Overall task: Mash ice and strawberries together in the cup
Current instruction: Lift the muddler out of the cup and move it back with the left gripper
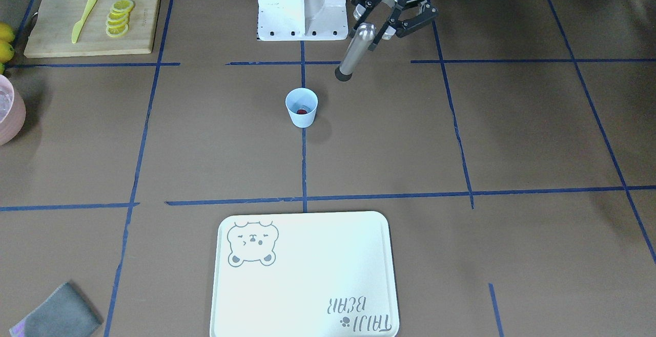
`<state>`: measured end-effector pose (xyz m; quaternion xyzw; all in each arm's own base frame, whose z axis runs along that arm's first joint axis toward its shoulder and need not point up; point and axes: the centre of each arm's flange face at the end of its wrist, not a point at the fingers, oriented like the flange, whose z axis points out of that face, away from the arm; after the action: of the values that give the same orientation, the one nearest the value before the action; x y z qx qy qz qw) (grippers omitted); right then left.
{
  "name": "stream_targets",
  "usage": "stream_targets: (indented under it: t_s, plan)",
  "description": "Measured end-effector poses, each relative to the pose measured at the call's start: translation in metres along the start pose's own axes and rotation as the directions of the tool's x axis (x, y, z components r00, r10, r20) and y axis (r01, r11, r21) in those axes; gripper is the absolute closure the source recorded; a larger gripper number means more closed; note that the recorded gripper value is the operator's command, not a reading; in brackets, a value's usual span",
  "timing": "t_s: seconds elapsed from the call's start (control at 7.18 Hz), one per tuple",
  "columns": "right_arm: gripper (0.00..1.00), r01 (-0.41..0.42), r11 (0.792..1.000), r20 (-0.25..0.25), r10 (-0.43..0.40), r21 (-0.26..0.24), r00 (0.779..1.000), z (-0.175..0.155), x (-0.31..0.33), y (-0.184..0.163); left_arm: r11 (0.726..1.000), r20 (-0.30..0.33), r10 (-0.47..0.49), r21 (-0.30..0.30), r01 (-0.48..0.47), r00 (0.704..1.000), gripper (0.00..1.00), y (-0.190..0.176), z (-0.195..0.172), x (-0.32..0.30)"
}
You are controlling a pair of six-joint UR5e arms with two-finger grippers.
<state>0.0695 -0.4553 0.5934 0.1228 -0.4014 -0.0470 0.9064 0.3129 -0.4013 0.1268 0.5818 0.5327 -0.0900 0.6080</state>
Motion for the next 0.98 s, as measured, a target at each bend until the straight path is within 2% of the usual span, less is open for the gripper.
stream_targets:
  t_s: [0.28,0.42,0.56,0.7,0.98]
  plan:
    - [0.01,0.004,1.000,0.000,-0.004,0.003,1.000,-0.002,-0.002,-0.001,0.990,0.064,0.040,-0.139,-0.031,0.997,1.00,-0.021,0.002,-0.069]
    - [0.01,0.007,1.000,0.000,-0.007,0.007,1.000,-0.004,-0.004,-0.002,0.974,0.107,0.061,-0.223,-0.035,0.992,1.00,-0.031,-0.002,-0.106]
    - [0.01,0.010,1.000,0.000,-0.010,0.010,1.000,-0.005,-0.006,-0.002,0.942,0.172,0.083,-0.334,-0.021,0.982,1.00,-0.037,-0.008,-0.149]
    - [0.01,0.011,1.000,0.000,-0.011,0.012,1.000,-0.006,-0.006,-0.003,0.891,0.246,0.115,-0.454,0.009,0.962,1.00,-0.037,-0.017,-0.192]
    - [0.01,0.014,1.000,0.001,-0.014,0.016,1.000,-0.008,-0.008,-0.005,0.778,0.351,0.150,-0.619,0.108,0.924,1.00,-0.018,-0.033,-0.252]
